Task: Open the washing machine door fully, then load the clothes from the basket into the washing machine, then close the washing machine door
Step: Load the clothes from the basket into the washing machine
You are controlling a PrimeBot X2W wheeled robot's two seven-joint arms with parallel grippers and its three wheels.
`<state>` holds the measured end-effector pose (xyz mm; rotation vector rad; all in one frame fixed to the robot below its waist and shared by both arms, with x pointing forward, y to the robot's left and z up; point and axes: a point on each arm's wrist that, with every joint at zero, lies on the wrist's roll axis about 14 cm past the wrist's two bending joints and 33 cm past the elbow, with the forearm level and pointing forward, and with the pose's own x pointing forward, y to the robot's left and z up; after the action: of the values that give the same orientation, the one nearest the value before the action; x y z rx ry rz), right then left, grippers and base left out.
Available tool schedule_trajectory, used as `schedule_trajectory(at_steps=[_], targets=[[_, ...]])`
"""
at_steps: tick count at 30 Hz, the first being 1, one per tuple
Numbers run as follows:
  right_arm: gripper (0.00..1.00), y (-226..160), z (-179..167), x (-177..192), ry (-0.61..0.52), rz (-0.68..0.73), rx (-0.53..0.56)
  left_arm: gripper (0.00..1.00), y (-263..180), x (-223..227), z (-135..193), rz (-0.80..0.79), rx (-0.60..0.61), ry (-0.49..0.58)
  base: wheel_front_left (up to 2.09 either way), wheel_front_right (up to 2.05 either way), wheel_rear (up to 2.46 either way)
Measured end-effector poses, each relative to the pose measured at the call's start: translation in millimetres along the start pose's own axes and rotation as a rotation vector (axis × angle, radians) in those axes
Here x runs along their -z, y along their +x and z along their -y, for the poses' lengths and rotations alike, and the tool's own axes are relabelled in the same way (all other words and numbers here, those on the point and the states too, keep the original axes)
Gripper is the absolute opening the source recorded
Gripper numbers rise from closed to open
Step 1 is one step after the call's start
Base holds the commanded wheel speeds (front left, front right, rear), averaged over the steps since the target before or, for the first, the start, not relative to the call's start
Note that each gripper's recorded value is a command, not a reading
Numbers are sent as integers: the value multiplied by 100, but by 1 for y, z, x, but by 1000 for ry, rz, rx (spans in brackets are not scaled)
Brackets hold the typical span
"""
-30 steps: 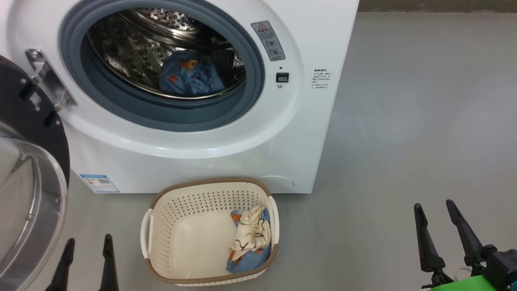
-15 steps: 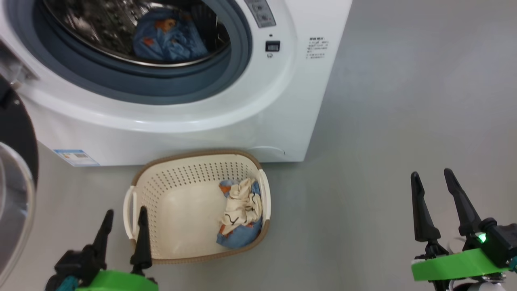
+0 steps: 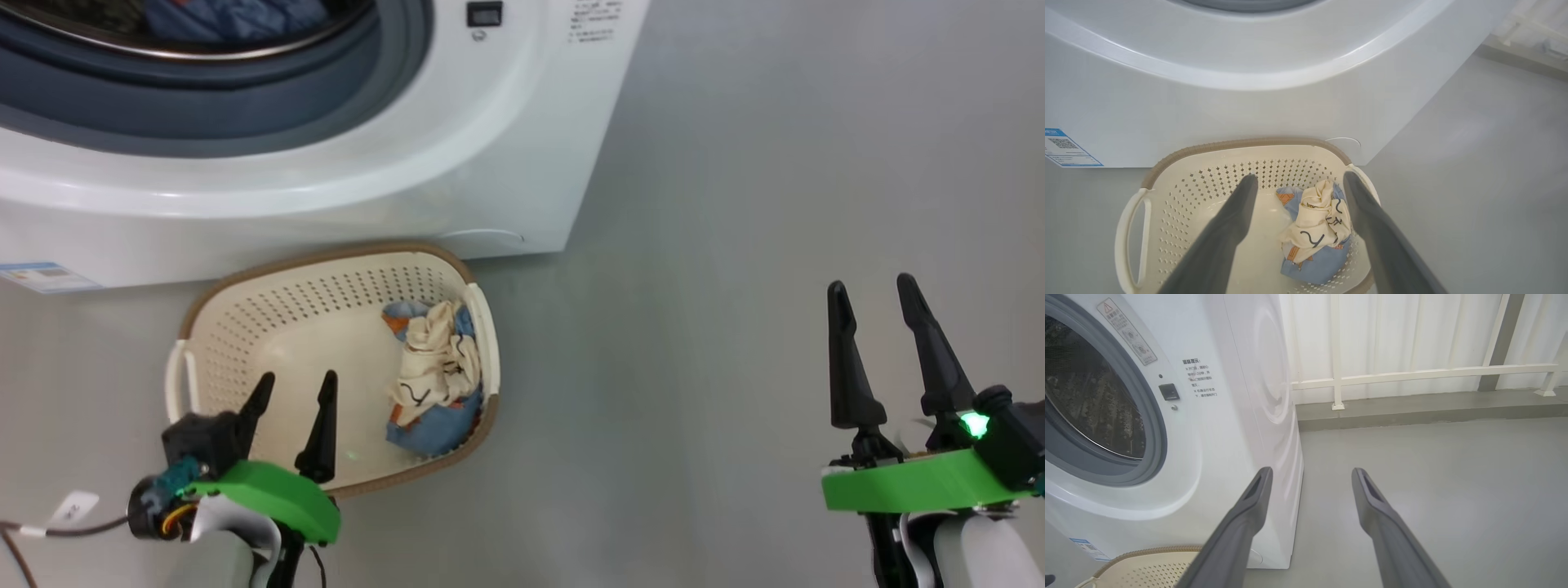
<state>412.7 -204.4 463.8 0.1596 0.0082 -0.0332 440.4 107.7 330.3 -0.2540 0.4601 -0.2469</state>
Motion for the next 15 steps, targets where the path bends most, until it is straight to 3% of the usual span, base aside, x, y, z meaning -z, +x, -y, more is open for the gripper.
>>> schedule_trajectory(at_steps=[15], targets=[[100,18,18,19,34,-35,52,100,60,75,6,-287,95,52,0,0,0]])
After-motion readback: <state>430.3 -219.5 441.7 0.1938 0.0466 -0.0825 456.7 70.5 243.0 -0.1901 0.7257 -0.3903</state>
